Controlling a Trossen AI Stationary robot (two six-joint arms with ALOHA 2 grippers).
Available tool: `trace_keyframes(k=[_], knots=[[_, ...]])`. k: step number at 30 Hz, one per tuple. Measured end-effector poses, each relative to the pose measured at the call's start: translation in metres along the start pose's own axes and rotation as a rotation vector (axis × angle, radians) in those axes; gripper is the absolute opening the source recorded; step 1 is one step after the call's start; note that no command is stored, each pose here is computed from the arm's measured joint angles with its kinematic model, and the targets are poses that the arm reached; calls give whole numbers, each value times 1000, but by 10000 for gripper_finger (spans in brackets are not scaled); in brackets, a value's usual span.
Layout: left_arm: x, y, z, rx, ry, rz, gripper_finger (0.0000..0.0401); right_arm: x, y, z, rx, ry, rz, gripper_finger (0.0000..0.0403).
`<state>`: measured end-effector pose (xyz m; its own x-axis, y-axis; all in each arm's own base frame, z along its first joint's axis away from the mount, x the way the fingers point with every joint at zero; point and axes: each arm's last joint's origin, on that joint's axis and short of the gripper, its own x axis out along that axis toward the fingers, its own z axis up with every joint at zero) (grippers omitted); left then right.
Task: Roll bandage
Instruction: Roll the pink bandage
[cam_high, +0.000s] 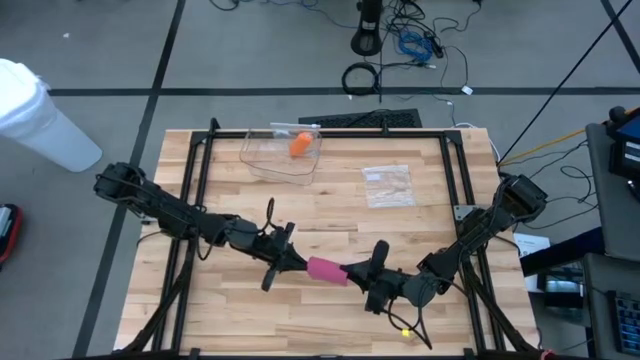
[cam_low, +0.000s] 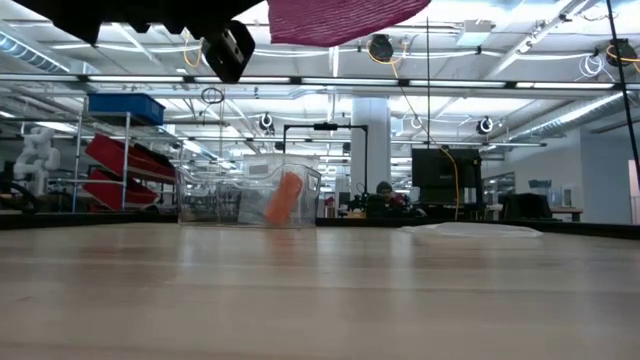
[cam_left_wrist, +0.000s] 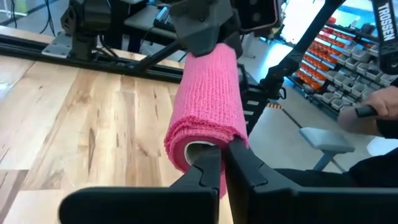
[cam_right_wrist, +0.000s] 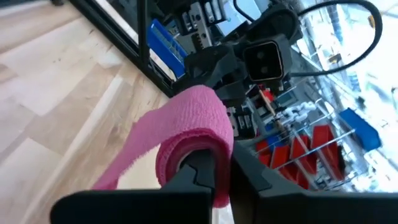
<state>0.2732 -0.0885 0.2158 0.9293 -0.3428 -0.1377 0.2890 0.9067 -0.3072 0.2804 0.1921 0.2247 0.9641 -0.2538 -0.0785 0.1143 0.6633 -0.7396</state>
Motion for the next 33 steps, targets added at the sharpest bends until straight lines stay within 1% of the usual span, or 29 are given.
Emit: trace_keyframes(k=[2,5,10,13,17,22,26,29,33], knots=[[0,0,0,7,-1,7,9,0,0,0,58,0,0,9],[-1,0,1,59,-7,8,17,0,0,0,170,3,-1,8],[-3,-2,5,131,-25,2,44,0,-1,0,442,7,-15,7],[-5,-3,8,136,-35,-2,60,0,-1,0,572,6,-16,7],[-6,-7,9,140,-42,-16,64,2,-2,0,731,4,-13,6],[-8,-13,9,202,-40,-50,65,9,-5,-3,922,-9,62,6],[-9,-20,7,284,-39,-80,65,14,-8,-7,1008,-1,121,6],[-9,-23,6,330,-40,-86,66,14,-13,-7,1029,8,120,6],[-8,-23,6,383,-48,-40,66,13,-19,-6,1044,10,133,6]])
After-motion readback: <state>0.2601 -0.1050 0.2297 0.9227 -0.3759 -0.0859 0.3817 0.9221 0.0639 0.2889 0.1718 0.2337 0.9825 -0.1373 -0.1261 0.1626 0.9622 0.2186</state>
